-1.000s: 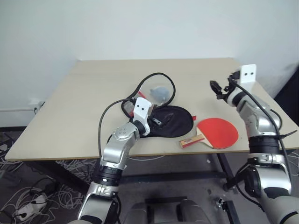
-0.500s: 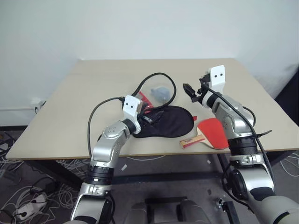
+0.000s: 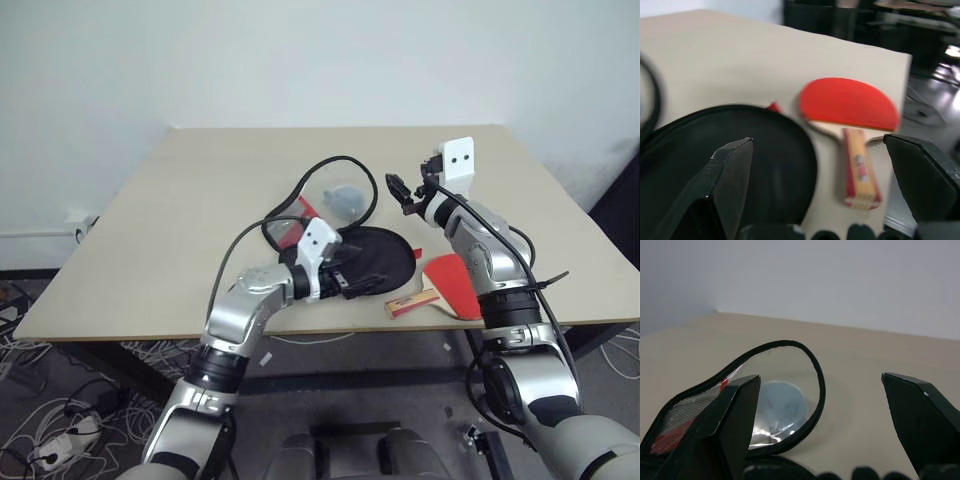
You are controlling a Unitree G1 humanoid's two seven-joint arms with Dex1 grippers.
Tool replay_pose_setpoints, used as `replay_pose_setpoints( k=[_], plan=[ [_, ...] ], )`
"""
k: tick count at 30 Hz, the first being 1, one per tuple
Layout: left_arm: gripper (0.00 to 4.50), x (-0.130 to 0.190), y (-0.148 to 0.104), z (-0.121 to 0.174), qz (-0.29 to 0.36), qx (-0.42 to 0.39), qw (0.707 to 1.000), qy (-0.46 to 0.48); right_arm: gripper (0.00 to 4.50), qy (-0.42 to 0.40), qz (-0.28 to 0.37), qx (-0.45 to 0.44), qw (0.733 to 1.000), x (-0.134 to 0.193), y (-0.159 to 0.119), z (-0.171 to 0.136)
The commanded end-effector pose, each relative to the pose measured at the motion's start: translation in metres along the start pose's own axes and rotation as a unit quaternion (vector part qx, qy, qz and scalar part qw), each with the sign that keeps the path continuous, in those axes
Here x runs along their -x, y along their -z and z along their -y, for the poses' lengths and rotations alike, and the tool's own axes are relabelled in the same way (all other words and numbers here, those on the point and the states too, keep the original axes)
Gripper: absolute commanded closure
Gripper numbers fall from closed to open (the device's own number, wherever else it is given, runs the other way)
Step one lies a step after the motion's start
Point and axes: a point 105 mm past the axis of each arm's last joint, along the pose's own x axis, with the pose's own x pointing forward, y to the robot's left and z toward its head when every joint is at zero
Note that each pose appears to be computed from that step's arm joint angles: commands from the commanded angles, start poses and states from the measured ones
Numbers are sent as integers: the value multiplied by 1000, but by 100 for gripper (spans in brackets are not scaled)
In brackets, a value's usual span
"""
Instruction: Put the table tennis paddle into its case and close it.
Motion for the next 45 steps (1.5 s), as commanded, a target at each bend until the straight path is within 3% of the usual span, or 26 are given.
replay_pose_setpoints(
  k=[1, 12, 33, 39, 45],
  plan=[
    [5, -21, -4, 7, -22, -29, 999, 38, 29, 13, 45, 6, 999, 2, -24, 2],
    [5, -53, 20, 10, -123, -83, 985, 89, 29, 31, 51, -4, 998, 7, -22, 4],
    [5, -85, 37, 7, -178, -98, 978, 56, 29, 50, 71, -13, 996, 15, -34, 18],
    [5, -86, 39, 7, -184, -96, 977, 58, 29, -33, -8, 46, 998, 22, -23, 16],
    [5, -88, 41, 11, -185, -92, 976, 63, 29, -77, -106, 41, 991, 45, 0, 48]
  ],
)
